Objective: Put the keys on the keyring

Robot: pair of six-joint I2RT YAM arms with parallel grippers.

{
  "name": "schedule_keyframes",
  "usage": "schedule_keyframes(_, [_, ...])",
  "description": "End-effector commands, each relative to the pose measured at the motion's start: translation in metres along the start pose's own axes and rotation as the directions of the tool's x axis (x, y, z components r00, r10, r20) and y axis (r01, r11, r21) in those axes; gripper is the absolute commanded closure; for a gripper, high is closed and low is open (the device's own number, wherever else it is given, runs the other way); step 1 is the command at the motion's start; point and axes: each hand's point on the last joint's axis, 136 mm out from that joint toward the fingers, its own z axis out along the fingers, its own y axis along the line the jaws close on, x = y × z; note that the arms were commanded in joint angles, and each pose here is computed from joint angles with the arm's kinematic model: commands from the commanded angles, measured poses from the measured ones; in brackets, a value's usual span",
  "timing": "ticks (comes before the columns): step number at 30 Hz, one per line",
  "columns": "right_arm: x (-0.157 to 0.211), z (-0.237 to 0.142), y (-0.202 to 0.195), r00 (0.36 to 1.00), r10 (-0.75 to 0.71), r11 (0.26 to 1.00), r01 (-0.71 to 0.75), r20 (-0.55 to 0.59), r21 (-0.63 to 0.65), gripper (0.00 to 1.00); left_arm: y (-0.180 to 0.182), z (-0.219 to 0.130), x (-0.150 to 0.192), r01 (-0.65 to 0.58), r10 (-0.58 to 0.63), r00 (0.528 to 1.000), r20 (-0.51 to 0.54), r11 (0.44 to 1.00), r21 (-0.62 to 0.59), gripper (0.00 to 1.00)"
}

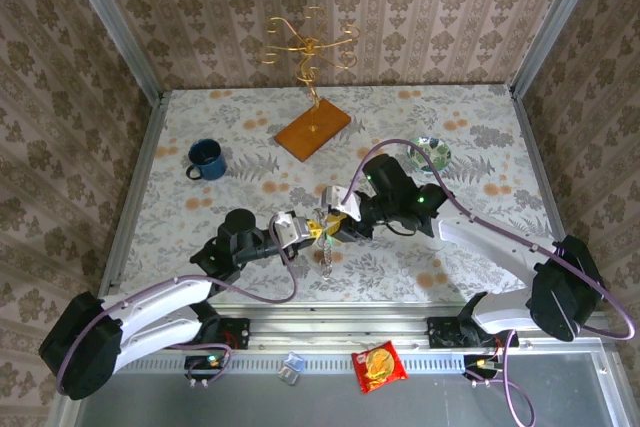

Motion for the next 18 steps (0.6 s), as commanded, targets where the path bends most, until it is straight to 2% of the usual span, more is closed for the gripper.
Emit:
schedule_keyframes(1, [-0.008, -0.001, -0.001, 0.996, 0.073, 0.997, -0.074, 0.041, 0.006, 0.69, 0.007, -0.002, -0.016, -0.041, 0.043, 0.997, 0.062, 0.998, -0.042, 1.0])
schedule_keyframes(5, [-0.021, -0.007, -0.01, 0.951, 0.294, 0.954, -0.299, 0.1, 0.035, 0.69, 0.012, -0.003, -0.016, -0.053, 0.06, 0.995, 0.075, 0.995, -0.083, 1.0])
schedule_keyframes(9, [-0.008, -0.009, -0.023, 0.81, 0.58, 0.801, -0.587, 0.088, 0.116, 0.72, 0.014, -0.003, -0.017, -0.066, 0.075, 0.994, 0.084, 0.992, -0.106, 1.0])
schedule_keyframes(13, [-0.002, -0.006, -0.011, 0.731, 0.681, 0.727, -0.681, 0.029, 0.084, 0.74, 0.015, -0.002, -0.016, -0.072, 0.081, 0.993, 0.081, 0.991, -0.111, 1.0])
schedule_keyframes(18, [-0.006, 0.003, 0.001, 0.718, 0.696, 0.718, -0.695, 0.001, 0.038, 0.76, 0.015, -0.002, -0.016, -0.072, 0.081, 0.993, 0.083, 0.991, -0.112, 1.0])
